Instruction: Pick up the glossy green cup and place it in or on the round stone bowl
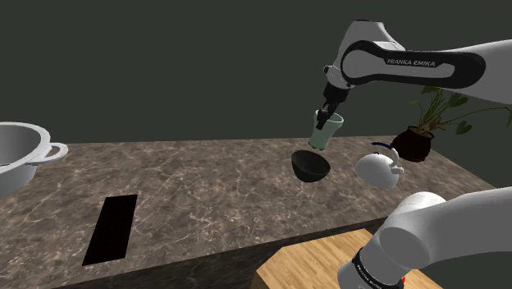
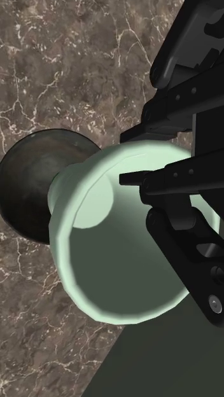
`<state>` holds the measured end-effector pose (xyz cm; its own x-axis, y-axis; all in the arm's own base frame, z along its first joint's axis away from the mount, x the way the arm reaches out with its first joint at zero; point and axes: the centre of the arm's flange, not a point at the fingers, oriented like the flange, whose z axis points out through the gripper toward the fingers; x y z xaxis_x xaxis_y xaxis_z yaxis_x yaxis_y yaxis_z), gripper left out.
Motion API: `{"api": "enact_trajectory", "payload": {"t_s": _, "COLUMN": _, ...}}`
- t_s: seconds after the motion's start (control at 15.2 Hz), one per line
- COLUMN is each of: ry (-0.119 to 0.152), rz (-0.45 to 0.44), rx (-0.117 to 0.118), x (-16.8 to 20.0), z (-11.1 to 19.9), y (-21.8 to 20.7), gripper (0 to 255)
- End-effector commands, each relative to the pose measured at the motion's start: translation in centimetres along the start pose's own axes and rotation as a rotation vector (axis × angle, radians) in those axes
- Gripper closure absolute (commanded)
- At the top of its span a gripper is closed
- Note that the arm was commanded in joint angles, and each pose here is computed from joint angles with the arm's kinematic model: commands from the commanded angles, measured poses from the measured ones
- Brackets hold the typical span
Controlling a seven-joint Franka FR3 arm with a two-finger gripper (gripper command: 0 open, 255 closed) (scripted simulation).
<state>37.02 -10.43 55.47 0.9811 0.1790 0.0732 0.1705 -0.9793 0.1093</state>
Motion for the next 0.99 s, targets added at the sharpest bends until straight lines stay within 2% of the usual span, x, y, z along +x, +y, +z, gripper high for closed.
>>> {"api": "enact_trajectory", "payload": {"t_s": 0.0, "ry": 0.001, "rz": 0.0, "rx": 0.0, "x": -0.2, "z": 1.1, "y": -0.1, "gripper": 255}}
{"api": "enact_trajectory", "payload": {"t_s": 0.92, "ry": 0.001, "rz": 0.0, "rx": 0.0, "x": -0.7, "z": 8.3, "y": -0.9, "gripper": 255}}
